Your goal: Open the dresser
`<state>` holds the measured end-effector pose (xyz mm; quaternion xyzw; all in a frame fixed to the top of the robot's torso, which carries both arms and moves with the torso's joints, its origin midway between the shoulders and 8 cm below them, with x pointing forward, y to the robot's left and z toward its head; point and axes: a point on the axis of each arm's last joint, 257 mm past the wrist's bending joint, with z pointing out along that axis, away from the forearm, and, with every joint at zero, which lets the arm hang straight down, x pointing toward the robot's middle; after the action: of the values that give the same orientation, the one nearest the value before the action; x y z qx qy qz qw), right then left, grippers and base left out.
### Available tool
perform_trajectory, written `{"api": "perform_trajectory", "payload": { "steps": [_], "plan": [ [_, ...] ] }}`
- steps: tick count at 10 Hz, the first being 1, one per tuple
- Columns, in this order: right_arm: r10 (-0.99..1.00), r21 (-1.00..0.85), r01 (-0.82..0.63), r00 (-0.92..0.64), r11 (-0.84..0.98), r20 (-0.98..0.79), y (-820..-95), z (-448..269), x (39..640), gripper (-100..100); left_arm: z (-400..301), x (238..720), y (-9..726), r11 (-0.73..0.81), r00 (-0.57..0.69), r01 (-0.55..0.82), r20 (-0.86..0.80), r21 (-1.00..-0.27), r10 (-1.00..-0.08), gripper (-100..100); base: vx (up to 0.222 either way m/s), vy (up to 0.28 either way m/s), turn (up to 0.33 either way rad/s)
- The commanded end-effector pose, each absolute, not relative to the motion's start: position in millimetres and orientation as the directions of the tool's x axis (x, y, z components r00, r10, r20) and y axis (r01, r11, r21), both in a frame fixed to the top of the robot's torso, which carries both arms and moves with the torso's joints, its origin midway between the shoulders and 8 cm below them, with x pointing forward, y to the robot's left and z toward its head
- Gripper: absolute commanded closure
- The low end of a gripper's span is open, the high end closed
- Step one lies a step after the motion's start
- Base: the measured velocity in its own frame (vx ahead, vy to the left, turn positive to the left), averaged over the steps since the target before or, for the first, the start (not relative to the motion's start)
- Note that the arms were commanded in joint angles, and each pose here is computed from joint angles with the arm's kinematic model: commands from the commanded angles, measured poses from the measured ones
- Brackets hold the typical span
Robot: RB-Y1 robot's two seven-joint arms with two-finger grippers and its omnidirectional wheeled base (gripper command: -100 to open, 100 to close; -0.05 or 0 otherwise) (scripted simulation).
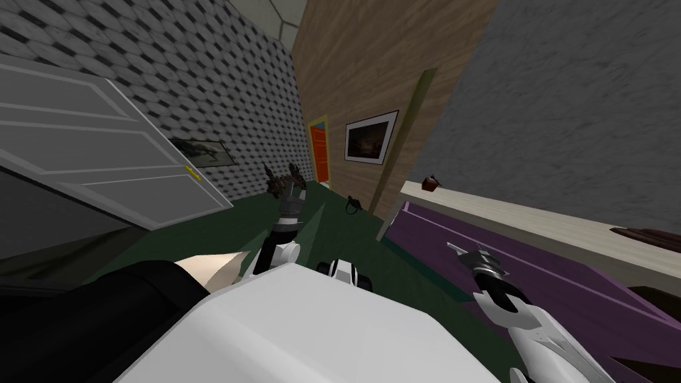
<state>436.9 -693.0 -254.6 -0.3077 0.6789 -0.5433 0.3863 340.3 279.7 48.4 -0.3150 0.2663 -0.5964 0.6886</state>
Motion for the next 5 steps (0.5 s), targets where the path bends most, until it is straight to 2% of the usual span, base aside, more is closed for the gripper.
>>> {"api": "perform_trajectory", "payload": {
  "steps": [1,5],
  "plan": [
    [-0.837,-0.975,-0.002,-0.513,0.222,-0.190,-692.3,-257.1,436.2,0,48.4,340.2,279.7,0.090,0.147,0.654,0.009,-0.751,-0.989,0,0.000,0.000,0.000],
    [-0.835,-0.974,-0.008,-0.516,0.227,-0.190,-691.6,-261.6,434.5,0,48.4,340.2,279.7,0.090,0.147,0.654,0.009,-0.751,-0.989,0,0.000,0.000,0.000]
  ]
}}
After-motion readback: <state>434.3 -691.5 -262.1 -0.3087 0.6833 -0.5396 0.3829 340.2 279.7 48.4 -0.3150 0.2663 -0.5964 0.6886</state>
